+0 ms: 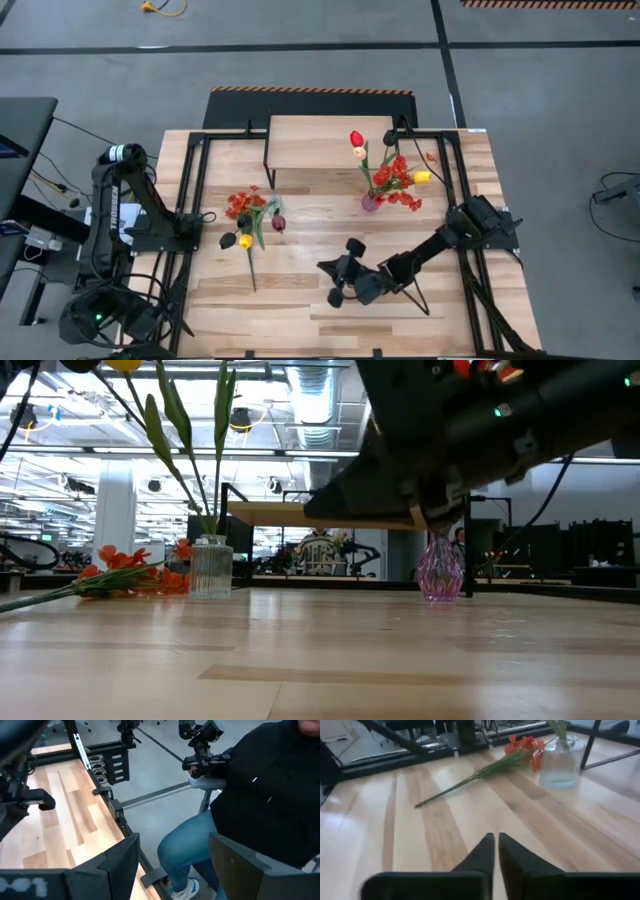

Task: Pick and place flowers into a vace then onto a shelf
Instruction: Put the red flower into the transparent vase

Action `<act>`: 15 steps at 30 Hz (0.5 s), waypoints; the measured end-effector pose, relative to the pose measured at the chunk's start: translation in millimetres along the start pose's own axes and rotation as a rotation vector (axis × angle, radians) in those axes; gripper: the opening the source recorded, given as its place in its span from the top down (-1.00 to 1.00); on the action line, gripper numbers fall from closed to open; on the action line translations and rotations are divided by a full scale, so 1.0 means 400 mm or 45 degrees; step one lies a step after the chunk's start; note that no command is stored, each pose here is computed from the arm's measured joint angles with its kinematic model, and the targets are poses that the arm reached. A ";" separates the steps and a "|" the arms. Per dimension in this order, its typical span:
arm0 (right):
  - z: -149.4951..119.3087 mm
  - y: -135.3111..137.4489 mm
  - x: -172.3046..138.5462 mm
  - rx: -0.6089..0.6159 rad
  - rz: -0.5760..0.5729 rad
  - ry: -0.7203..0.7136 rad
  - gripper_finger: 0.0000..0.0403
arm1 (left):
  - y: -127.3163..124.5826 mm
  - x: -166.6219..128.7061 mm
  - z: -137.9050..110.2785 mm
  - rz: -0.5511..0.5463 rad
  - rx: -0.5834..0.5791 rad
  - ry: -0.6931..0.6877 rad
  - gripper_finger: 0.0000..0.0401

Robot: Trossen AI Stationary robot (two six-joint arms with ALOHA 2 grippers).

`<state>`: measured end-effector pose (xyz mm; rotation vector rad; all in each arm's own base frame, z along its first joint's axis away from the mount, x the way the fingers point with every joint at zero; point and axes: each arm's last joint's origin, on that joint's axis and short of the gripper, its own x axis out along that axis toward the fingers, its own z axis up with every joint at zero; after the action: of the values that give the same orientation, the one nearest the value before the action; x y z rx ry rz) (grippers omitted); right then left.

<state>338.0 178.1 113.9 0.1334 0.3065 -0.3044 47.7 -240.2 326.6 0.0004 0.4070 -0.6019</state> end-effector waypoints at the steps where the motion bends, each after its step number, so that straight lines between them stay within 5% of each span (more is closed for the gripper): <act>1: 0.004 0.002 0.001 0.009 -0.009 -0.011 0.94 | 0.000 0.000 0.000 0.000 0.008 0.000 -0.12; 7: 0.019 0.019 0.005 0.007 -0.042 0.011 0.99 | 0.001 -0.001 0.000 0.002 0.044 0.001 -0.12; 15: 0.101 0.079 0.023 -0.115 -0.241 0.281 1.00 | 0.003 -0.001 -0.002 0.008 0.059 0.016 -0.12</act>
<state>367.4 198.4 152.0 0.0490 0.5529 -0.4635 47.5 -238.9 325.9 0.0496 0.4048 -0.6056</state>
